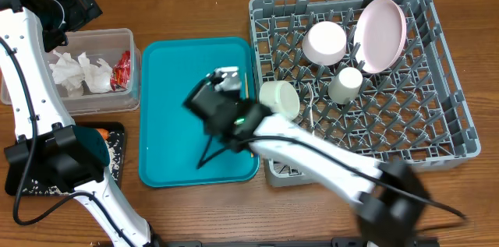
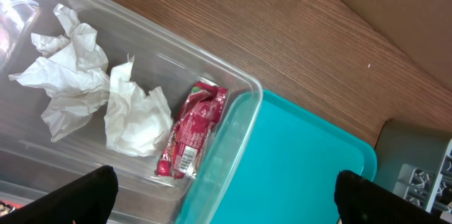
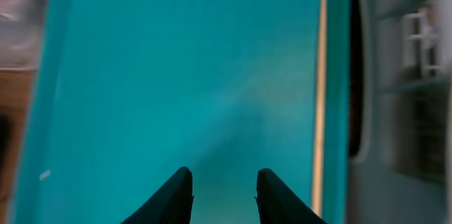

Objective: Sort waste into correct bins and load items into the dishwasher

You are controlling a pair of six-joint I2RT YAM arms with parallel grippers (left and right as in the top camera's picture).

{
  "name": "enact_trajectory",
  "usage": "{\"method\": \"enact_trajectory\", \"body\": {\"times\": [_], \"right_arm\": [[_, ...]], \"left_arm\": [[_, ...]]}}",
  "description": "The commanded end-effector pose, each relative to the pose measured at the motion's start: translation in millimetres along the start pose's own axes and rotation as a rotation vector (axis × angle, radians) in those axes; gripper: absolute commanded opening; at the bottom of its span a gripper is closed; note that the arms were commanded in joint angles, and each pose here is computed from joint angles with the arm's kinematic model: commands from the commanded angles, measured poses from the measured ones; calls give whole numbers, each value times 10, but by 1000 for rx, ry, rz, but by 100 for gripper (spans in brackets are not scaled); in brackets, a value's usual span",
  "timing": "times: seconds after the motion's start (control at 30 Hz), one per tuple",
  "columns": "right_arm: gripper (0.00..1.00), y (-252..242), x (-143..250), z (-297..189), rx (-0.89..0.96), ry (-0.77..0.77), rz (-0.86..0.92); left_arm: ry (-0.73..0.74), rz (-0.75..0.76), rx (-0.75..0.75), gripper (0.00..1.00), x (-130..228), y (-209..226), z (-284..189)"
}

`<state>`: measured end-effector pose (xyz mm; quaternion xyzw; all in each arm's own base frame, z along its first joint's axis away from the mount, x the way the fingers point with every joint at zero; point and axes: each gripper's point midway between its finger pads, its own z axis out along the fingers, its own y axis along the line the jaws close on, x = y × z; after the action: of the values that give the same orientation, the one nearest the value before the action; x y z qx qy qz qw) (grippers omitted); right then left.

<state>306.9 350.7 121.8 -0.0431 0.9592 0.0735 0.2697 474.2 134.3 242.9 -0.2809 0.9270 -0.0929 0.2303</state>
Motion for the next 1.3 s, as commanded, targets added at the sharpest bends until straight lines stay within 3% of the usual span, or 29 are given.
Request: {"method": "enact_trajectory", "body": {"times": [0.0,0.2,0.8,1.03,1.27], "right_arm": [[33,-78,142,392,133,-43,3],[40,-337,344,858,269,-11,-36],[43,-639,311,980,297,54,26],[44,-693,404,1050,276,102,55],[44,-435,515,1085,139,186,55]], "left_arm": [[-62,0,16,100,-69,-72,-255],[-62,0,16,100,-69,-72,-255],[-62,0,16,100,-69,-72,-255],[-62,0,16,100,-69,-72,-255],[-62,0,16,100,-69,-72,-255]]}}
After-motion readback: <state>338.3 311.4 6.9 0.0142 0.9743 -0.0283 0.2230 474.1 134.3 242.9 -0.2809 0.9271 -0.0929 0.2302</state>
